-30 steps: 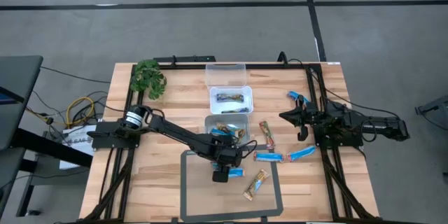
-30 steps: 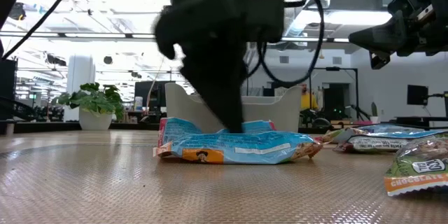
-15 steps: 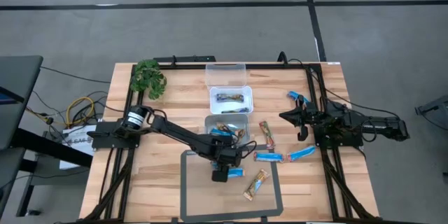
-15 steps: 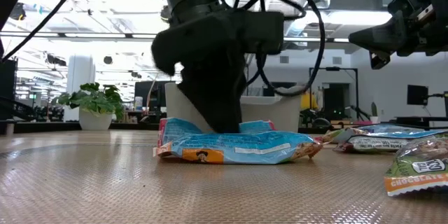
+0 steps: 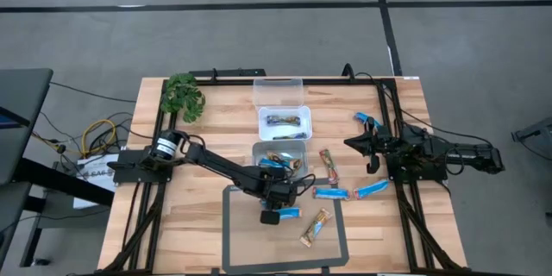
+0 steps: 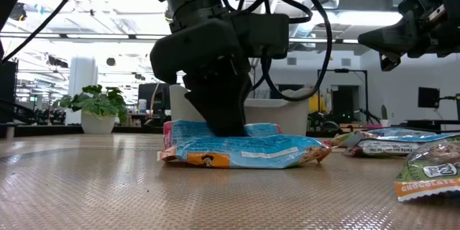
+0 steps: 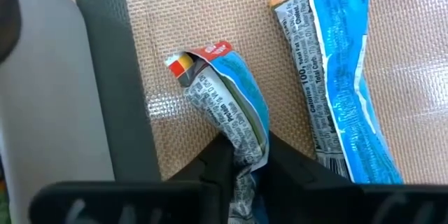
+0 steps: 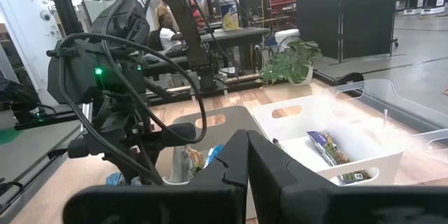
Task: Pick and place Granola Bars by type
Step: Put the red granola bar into the transparent bin
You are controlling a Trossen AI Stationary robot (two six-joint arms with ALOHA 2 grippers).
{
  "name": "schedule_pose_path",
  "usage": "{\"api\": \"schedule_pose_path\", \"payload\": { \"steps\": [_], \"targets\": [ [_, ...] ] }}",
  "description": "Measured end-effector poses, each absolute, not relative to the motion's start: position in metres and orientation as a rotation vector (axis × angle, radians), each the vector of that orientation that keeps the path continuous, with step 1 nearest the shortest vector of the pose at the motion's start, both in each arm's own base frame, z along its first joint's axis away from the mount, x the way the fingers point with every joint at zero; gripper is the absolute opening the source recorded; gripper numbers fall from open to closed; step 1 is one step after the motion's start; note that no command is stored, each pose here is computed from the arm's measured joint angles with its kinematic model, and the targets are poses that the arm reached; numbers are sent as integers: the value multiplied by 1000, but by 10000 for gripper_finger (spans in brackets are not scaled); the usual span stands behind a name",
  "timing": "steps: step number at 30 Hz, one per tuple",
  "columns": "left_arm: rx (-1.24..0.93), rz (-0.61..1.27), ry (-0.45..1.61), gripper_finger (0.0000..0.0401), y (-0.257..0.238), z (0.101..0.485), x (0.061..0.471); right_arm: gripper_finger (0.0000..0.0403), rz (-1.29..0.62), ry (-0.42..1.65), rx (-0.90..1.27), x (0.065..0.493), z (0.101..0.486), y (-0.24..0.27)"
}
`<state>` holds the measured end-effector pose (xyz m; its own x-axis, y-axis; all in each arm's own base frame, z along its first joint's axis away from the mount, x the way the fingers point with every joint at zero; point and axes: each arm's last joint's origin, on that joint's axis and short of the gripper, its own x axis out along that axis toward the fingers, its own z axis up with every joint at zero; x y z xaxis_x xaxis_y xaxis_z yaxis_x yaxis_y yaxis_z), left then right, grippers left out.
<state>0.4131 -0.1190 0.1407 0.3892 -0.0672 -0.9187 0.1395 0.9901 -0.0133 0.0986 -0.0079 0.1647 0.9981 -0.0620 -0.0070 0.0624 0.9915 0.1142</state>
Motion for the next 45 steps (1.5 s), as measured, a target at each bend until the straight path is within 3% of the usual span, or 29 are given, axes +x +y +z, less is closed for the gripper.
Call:
{"api": "schedule_pose_path", "payload": {
  "steps": [6, 15, 24, 34, 41, 45],
  "targets": [
    [92, -167, 1126, 39, -124, 151, 417, 0, -62, 3, 115, 99, 165, -8],
    [143, -153, 986, 42, -125, 204, 409, 0, -62, 3, 115, 99, 165, -8],
    [300, 28, 801, 43, -102, 277, 386, 0, -62, 3, 115, 99, 165, -8],
    [459, 333, 723, 43, -19, 334, 365, 0, -62, 3, 115, 99, 165, -8],
    [475, 497, 795, 43, 66, 339, 356, 0, -62, 3, 115, 99, 165, -8],
    [442, 471, 834, 43, 108, 330, 352, 0, -62, 3, 115, 99, 165, -8]
  ]
}}
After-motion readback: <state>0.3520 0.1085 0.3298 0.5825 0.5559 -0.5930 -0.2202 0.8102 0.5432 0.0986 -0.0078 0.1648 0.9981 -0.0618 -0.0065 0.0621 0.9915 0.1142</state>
